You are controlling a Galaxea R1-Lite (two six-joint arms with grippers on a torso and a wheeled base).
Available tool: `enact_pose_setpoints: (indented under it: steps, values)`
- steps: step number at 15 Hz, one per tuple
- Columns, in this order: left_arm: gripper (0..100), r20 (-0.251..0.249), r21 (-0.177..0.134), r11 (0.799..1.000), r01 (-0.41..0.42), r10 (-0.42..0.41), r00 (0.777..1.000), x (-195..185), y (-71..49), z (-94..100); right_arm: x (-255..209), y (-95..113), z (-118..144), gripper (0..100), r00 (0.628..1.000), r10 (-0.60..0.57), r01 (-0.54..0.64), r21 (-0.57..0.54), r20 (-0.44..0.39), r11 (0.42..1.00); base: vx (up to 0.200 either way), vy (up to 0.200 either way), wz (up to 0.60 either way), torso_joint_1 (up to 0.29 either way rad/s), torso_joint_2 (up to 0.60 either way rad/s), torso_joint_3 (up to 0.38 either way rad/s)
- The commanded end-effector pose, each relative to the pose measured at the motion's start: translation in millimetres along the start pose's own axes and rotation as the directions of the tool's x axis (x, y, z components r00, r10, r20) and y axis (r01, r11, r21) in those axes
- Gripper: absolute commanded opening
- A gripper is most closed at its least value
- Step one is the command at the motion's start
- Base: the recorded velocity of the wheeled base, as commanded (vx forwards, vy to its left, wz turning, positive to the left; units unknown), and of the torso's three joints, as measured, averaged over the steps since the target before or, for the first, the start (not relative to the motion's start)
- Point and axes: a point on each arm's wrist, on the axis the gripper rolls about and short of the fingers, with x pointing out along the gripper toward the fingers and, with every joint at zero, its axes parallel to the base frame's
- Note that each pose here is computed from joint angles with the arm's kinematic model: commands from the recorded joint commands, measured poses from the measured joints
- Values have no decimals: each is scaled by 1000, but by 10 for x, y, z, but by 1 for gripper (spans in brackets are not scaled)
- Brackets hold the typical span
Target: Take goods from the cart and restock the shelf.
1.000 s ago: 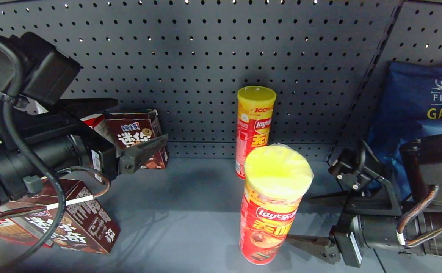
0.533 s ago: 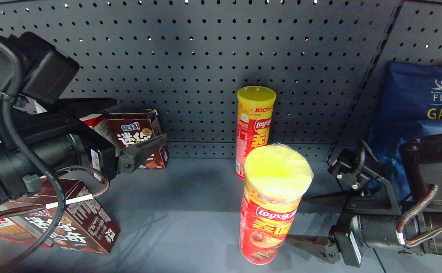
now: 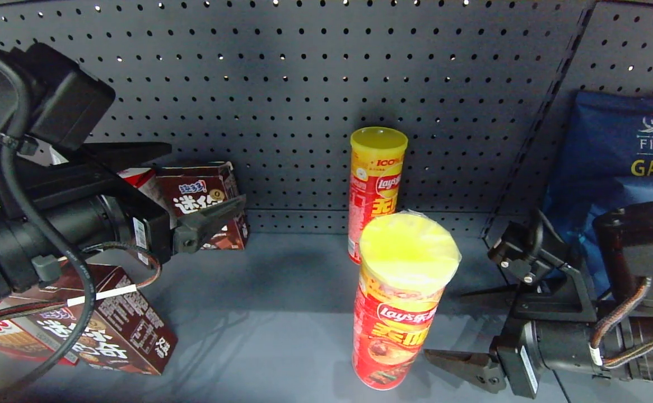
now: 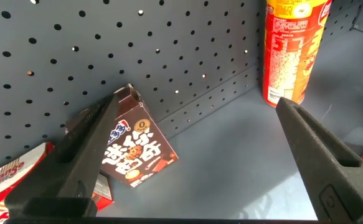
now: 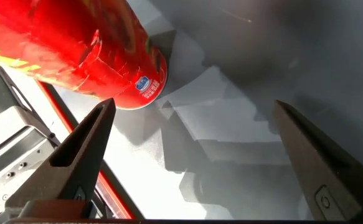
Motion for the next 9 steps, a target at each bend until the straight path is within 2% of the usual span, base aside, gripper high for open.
enact_pose_setpoints:
  steps: [1, 9]
  values:
    - [100, 1, 0, 1000, 0, 0, 1000, -1, 0, 2, -38, 1, 17, 100, 1000, -2, 2, -1, 15, 1000, 0, 0, 0, 0, 0, 0]
    - [100, 0, 0, 1000, -2, 2, 1000, -1, 1, 1, 73, -8, 32, 100, 1000, 3, -3, -2, -8, 1000, 0, 0, 0, 0, 0, 0]
